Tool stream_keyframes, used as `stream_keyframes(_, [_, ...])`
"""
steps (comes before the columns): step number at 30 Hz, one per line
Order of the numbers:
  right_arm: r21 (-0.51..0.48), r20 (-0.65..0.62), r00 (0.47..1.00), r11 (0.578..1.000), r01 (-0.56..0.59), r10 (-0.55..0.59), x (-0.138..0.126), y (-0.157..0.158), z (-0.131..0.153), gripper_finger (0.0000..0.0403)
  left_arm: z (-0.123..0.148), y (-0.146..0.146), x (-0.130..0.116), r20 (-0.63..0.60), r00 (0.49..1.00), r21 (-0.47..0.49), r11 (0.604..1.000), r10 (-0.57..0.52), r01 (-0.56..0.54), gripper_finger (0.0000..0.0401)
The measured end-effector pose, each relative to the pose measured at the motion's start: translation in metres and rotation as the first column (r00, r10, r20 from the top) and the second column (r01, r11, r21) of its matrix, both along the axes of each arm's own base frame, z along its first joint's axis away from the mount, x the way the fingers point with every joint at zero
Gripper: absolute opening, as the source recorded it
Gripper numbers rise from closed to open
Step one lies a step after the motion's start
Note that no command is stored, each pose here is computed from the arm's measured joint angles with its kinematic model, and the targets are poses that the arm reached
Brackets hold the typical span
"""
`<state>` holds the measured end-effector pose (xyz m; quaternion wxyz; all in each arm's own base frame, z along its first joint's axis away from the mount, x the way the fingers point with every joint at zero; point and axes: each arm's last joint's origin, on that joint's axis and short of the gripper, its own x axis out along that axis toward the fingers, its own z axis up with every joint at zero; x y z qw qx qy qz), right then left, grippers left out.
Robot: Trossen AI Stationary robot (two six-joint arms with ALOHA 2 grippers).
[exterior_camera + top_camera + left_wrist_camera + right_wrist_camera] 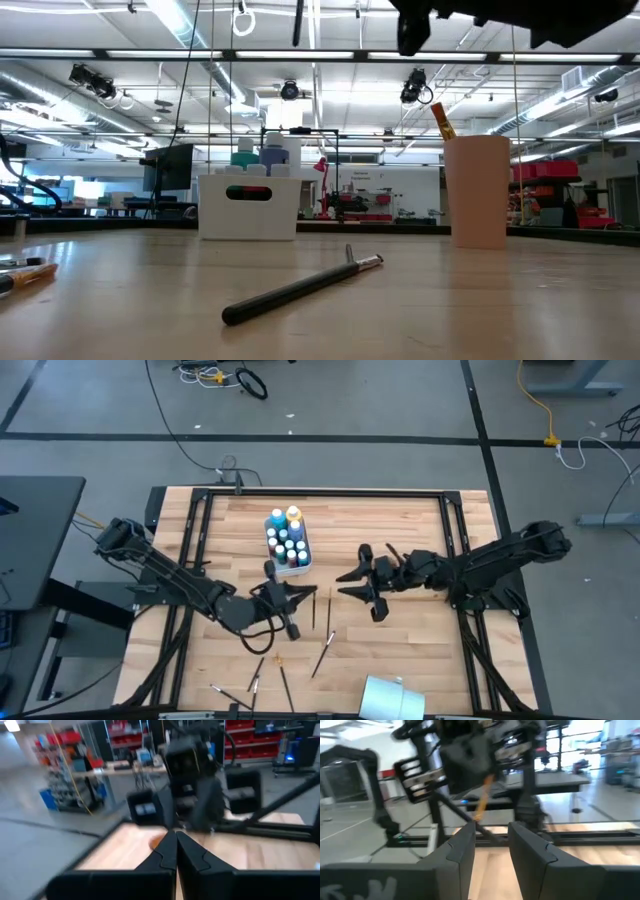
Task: Pick & Place Paint Supplies
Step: Put the gold paint brush into the orange cup
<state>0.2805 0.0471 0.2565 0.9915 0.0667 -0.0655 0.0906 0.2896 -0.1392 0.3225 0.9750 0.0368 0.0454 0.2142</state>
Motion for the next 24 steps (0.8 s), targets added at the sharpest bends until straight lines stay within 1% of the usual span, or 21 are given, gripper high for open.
stream_keyframes(3, [-0.007, -0.017, 0.999, 0.999, -0.036, 0.036, 0.013, 0.003, -0.001, 0.0119, 0.004, 0.007, 0.004, 0.013, 1.0, 0.037, 0.999, -0.007, 0.007, 0.0002])
stream_keyframes(5, [-0.003, -0.042, 0.998, 0.999, -0.038, 0.038, 0.022, 0.005, -0.002, 0.0119, 0.004, 0.01, 0.009, 0.007, 0.999, 0.067, 0.997, -0.047, 0.046, 0.0002])
stream_keyframes(6, [0.005, -0.054, 0.998, 0.999, -0.038, 0.039, 0.025, 0.005, -0.002, 0.0119, 0.003, 0.011, 0.011, -0.011, 0.998, 0.1, 0.993, -0.064, 0.065, 0.0002])
stream_keyframes(7, [0.012, -0.067, 0.997, 0.999, -0.039, 0.04, 0.029, 0.006, -0.003, 0.0119, 0.002, 0.011, 0.013, -0.022, 0.998, 0.122, 0.99, -0.066, 0.068, 0.0001])
stream_keyframes(10, [0.008, -0.082, 0.995, 0.999, -0.054, 0.054, 0.034, 0.007, -0.002, 0.0119, -0.001, 0.013, 0.017, -0.031, 0.998, 0.149, 0.987, -0.058, 0.062, 0.0001])
stream_keyframes(18, [-0.002, -0.083, 0.995, 0.998, -0.055, 0.055, 0.035, 0.007, -0.001, 0.0119, 0.001, 0.013, 0.018, -0.011, 0.997, 0.14, 0.987, -0.077, 0.078, 0.0001])
stream_keyframes(24, [0.004, -0.064, 0.997, 0.999, -0.053, 0.053, 0.035, 0.007, 0.0, 0.0116, 0.0, 0.019, 0.02, -0.018, 0.996, 0.141, 0.986, -0.083, 0.084, 0.0002])
